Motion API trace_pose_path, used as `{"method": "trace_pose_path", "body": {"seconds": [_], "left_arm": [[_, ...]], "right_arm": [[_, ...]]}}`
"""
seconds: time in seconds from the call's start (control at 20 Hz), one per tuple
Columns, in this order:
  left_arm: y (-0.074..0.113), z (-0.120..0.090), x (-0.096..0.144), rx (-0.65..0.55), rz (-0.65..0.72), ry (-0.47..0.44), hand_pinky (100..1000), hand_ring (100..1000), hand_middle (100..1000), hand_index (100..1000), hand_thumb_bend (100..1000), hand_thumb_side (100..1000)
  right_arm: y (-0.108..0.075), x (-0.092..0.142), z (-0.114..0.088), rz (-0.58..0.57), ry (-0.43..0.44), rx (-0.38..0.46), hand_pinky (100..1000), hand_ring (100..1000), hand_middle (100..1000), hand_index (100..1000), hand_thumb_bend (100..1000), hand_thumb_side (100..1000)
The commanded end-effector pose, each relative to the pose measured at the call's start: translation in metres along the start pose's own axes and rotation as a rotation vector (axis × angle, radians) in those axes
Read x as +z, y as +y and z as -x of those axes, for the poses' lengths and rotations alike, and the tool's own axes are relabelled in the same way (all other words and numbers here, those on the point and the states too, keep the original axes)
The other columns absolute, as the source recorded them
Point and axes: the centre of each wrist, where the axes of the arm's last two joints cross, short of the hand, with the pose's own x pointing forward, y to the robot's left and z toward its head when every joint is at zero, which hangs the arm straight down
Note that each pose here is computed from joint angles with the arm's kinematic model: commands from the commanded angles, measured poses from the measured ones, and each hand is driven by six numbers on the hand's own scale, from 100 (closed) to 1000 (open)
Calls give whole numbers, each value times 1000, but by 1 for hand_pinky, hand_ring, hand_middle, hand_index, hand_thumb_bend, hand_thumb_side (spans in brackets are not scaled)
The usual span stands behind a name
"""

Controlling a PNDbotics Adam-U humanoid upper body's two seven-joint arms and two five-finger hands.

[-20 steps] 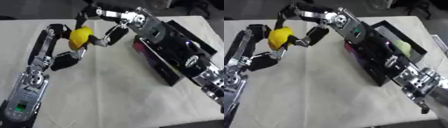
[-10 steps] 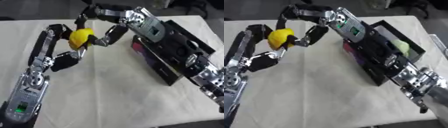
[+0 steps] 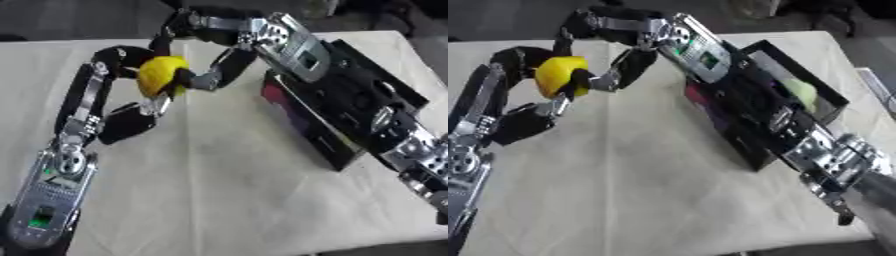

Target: Pick up the objects with one hand, pass them to the other hand, and then place them into the box on the other side of the table.

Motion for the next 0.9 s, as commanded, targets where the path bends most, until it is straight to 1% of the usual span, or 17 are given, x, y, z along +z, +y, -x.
{"method": "trace_pose_path", "body": {"seconds": [0.05, 0.1, 0.15, 0.25, 0.65, 0.8, 0.9], "left_arm": [[2, -13, -5, -29, 14, -51, 748, 753, 638, 767, 820, 408], [2, -13, -5, -37, 22, -53, 752, 756, 641, 770, 862, 449], [1, -14, -5, -46, 30, -57, 755, 759, 644, 773, 929, 515], [1, -14, -5, -60, 41, -62, 757, 760, 647, 774, 1000, 589], [1, -11, -4, -110, 52, -23, 767, 771, 662, 785, 1000, 685], [0, -9, -4, -132, 51, 9, 772, 774, 665, 788, 1000, 696], [0, -9, -4, -143, 63, 12, 777, 778, 669, 791, 1000, 703]], "right_arm": [[-8, -2, -7, 11, -15, 14, 877, 690, 473, 666, 100, 132], [-9, -2, -7, 18, -16, 14, 876, 689, 471, 664, 100, 129], [-9, -1, -8, 25, -19, 14, 874, 688, 470, 662, 100, 127], [-10, -1, -8, 36, -21, 15, 873, 687, 469, 660, 100, 126], [-12, 1, -9, 56, -21, 17, 870, 684, 466, 656, 100, 126], [-13, 2, -11, 63, -22, 14, 871, 685, 467, 656, 100, 119], [-15, 3, -12, 71, -25, 10, 870, 685, 467, 655, 100, 118]]}}
